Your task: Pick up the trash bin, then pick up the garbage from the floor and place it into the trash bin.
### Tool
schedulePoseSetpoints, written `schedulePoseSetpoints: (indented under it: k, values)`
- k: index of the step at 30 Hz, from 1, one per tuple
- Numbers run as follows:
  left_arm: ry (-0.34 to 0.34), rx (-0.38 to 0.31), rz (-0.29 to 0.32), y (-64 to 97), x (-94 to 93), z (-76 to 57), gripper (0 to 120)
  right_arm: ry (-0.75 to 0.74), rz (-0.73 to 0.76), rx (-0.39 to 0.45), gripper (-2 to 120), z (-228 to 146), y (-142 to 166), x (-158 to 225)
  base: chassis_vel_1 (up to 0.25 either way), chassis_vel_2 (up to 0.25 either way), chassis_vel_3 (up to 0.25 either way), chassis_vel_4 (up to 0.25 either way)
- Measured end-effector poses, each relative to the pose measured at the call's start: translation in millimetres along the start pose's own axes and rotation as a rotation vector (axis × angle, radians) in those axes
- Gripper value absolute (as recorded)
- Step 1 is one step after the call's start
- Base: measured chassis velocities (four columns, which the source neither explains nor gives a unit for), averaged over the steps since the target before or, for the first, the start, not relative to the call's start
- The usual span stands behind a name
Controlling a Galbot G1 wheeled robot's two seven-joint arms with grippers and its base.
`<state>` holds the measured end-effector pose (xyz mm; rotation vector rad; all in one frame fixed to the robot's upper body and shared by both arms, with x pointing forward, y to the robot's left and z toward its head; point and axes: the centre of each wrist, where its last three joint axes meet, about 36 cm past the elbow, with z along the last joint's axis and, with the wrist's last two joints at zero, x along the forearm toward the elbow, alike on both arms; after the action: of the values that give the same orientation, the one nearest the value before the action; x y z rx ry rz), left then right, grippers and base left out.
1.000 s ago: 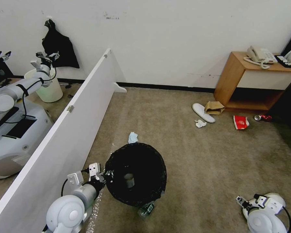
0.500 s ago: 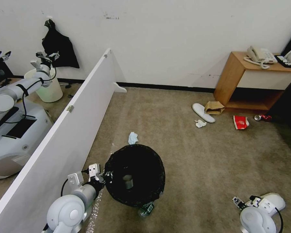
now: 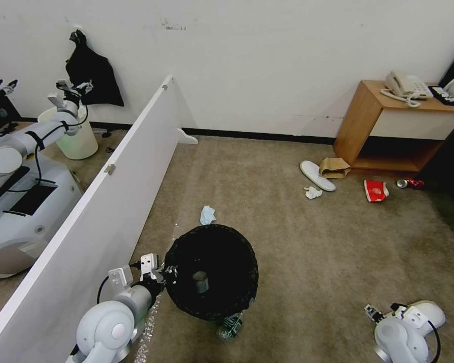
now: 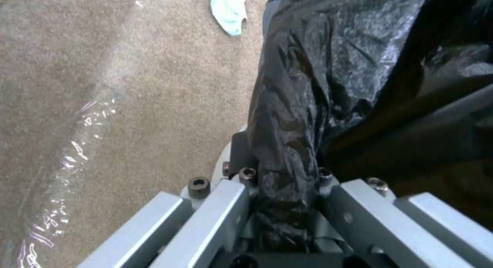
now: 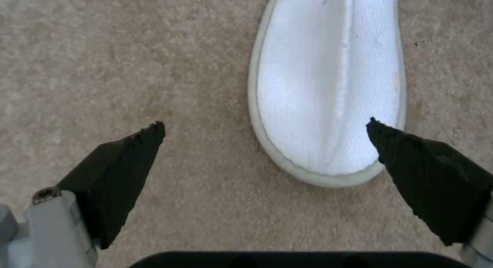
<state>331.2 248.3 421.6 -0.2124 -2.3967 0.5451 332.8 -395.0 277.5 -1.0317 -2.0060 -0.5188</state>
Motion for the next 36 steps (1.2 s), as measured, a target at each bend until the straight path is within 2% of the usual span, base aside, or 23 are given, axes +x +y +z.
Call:
schedulePoseSetpoints:
  k: [18,36]
  values:
    - [0.016,-0.004,0.005,-0.7,-9.9,1.7,2,-0.008,-0.006,-0.016,100,-8,6,-26,0.000,0.000,0.000,0.000]
    - [0.020,-0.005,0.000,1.3,-10.2,2.2,2,-0.021,0.005,-0.015,100,-10,8,-45,0.000,0.000,0.000,0.000]
